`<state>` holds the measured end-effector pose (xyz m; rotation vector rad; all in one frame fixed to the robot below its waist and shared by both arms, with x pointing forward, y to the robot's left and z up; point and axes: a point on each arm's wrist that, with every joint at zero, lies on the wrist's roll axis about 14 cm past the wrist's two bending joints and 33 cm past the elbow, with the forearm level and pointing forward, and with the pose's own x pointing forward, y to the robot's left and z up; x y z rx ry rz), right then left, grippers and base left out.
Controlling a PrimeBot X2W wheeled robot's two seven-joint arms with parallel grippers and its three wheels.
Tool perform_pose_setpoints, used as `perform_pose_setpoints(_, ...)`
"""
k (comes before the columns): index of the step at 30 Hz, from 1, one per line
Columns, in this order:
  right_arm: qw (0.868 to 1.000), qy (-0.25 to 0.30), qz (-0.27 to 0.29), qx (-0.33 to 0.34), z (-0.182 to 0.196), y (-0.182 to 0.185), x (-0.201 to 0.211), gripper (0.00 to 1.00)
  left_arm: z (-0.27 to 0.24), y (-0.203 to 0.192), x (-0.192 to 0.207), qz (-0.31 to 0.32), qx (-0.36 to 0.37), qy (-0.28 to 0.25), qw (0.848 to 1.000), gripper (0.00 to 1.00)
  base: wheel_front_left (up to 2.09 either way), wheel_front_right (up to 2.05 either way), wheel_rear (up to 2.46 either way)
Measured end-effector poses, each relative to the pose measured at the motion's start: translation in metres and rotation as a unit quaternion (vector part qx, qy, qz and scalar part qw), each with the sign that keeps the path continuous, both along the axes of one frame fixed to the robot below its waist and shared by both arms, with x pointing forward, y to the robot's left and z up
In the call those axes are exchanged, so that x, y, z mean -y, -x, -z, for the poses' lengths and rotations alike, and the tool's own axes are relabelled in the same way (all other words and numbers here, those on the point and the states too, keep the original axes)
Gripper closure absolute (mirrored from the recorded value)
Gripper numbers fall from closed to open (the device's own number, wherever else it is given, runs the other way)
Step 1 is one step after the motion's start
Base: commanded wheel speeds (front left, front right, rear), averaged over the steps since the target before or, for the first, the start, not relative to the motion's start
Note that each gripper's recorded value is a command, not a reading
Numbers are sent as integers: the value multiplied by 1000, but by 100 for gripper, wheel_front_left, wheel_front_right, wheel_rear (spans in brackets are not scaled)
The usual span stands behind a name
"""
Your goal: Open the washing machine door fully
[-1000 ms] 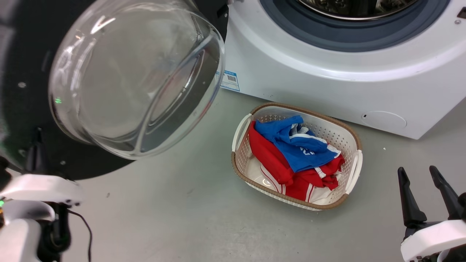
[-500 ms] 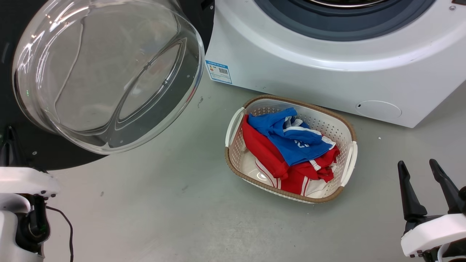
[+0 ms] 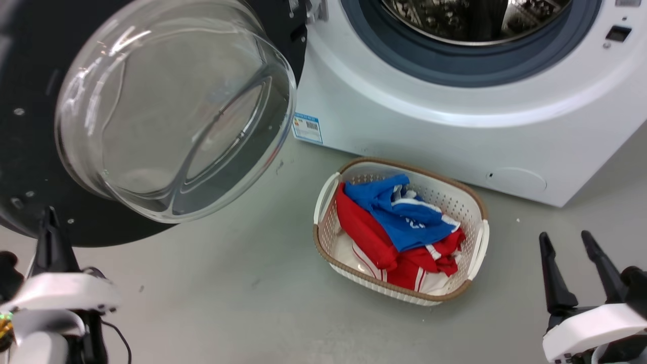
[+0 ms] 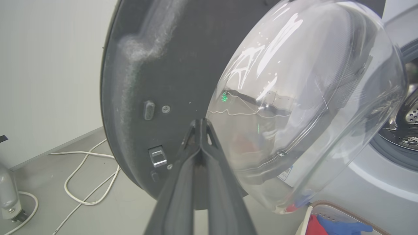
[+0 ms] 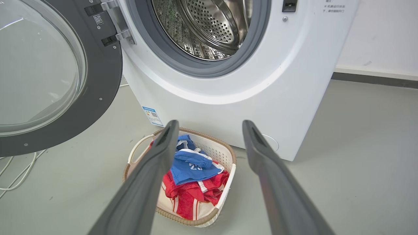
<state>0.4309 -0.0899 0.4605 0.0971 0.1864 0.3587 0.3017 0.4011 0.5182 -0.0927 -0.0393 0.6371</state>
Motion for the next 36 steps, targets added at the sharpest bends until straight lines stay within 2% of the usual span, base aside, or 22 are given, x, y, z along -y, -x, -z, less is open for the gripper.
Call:
perform_pose_setpoints(9, 1000, -6, 2, 20, -18, 18, -4, 0, -15, 30, 42, 26, 27, -13, 999, 100, 0, 0, 0)
perform_pose_setpoints(11, 1000, -6, 3, 23, -22, 21, -4, 0, -16, 33, 52, 34, 30, -8, 999, 82, 0, 0, 0)
perform_pose_setpoints(12, 1000, -7, 2, 25, -23, 23, -4, 0, -17, 34, 57, 39, 32, -6, 999, 64, 0, 0, 0)
perform_pose_setpoints(14, 999, -7, 2, 31, -28, 26, -5, 0, -19, 35, 66, 52, 33, -2, 998, 0, 0, 0, 0)
perform_pose_setpoints(25, 998, -8, 30, 62, -49, 42, 13, 0, -30, 11, 113, 149, 28, -21, 988, 0, 0, 0, 0)
perform_pose_setpoints(36, 992, -4, 100, 79, -60, 63, 60, 0, -30, -47, 179, 269, 28, -30, 962, 0, 0, 0, 0)
